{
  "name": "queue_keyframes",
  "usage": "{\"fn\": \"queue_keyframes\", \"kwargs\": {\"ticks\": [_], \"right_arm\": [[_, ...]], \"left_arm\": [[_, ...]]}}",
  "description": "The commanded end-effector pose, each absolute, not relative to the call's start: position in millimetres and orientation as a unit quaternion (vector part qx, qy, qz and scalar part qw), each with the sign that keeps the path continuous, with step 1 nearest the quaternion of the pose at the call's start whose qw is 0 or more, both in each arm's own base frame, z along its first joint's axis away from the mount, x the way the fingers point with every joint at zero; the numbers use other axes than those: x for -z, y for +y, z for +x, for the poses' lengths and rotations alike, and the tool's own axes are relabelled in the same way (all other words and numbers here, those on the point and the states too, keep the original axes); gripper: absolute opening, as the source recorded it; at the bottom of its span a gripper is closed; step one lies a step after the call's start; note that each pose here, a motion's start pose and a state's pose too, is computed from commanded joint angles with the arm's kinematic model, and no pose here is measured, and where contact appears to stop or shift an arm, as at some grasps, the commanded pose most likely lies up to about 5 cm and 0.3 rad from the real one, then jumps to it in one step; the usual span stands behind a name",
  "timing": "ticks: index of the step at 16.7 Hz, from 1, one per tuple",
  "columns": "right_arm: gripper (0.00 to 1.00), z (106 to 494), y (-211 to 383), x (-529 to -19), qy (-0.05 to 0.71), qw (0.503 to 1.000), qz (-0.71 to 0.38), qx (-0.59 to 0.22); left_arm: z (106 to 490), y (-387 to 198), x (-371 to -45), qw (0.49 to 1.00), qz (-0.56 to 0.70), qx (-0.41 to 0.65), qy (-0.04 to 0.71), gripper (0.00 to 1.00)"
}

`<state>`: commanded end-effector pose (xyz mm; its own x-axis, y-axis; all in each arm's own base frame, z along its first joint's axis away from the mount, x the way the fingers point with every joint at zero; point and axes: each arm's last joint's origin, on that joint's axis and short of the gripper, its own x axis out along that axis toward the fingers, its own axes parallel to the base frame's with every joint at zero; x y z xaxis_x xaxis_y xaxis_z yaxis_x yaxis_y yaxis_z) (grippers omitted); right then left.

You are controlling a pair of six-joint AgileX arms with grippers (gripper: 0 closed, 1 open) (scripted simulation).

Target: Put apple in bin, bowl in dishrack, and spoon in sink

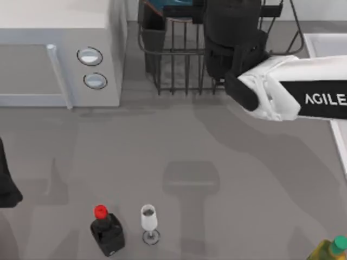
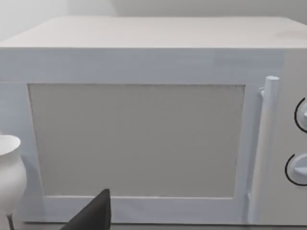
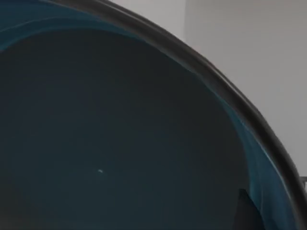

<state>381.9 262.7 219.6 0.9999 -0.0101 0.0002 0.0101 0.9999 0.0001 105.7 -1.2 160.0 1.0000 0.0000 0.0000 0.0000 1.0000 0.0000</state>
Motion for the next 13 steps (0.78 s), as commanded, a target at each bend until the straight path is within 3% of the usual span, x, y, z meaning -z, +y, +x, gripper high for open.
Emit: {"fn": "queue_keyframes", "kwargs": {"ticks": [4, 13], "right_arm": [[0.0, 382.4, 262.3, -219.0, 0.0, 1.0, 0.0, 0.005], [0.68, 382.4, 262.3, -219.0, 0.0, 1.0, 0.0, 0.005]], "left_arm": [[105.7, -1.2, -160.0, 1.0, 0.0, 0.0, 0.0, 1.0], [105.7, -1.2, -160.0, 1.0, 0.0, 0.0, 0.0, 1.0]]}}
